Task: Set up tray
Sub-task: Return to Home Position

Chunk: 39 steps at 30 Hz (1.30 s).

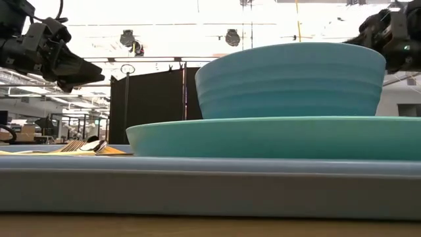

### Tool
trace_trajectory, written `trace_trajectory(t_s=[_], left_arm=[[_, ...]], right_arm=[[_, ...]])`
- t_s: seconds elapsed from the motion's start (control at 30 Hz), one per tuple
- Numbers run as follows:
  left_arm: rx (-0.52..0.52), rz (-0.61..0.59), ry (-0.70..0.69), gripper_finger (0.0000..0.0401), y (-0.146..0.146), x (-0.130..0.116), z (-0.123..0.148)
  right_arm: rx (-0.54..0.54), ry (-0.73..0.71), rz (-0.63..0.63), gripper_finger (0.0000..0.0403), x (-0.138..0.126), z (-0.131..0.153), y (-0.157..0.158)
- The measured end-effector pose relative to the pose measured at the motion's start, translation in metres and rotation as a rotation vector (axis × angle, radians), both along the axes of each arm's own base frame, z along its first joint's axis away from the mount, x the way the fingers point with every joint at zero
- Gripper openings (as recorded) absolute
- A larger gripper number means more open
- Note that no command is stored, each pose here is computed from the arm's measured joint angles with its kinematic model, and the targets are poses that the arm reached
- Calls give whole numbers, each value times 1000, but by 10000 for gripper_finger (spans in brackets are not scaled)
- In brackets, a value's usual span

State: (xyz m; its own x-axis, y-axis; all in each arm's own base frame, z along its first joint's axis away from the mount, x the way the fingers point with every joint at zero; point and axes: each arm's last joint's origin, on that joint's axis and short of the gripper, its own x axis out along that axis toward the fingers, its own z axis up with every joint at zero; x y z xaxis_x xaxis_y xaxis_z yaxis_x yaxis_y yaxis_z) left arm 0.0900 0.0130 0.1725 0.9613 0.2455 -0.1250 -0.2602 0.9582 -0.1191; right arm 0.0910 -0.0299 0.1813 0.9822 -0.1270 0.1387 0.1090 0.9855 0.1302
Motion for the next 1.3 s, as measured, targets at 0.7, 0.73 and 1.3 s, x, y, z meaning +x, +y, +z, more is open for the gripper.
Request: trace_trajectory(t_s=[0.7,0.73,1.3], left_arm=[[5,53,11,143,4,-1,-1],[6,53,11,143,4,-1,-1],[-21,57,1,143,4,-1,-1]], right_arm=[[-49,-4,78,106,9,2,16],[-35,24,76,101,9,-1,16],[-60,9,45,71,9,0,15]])
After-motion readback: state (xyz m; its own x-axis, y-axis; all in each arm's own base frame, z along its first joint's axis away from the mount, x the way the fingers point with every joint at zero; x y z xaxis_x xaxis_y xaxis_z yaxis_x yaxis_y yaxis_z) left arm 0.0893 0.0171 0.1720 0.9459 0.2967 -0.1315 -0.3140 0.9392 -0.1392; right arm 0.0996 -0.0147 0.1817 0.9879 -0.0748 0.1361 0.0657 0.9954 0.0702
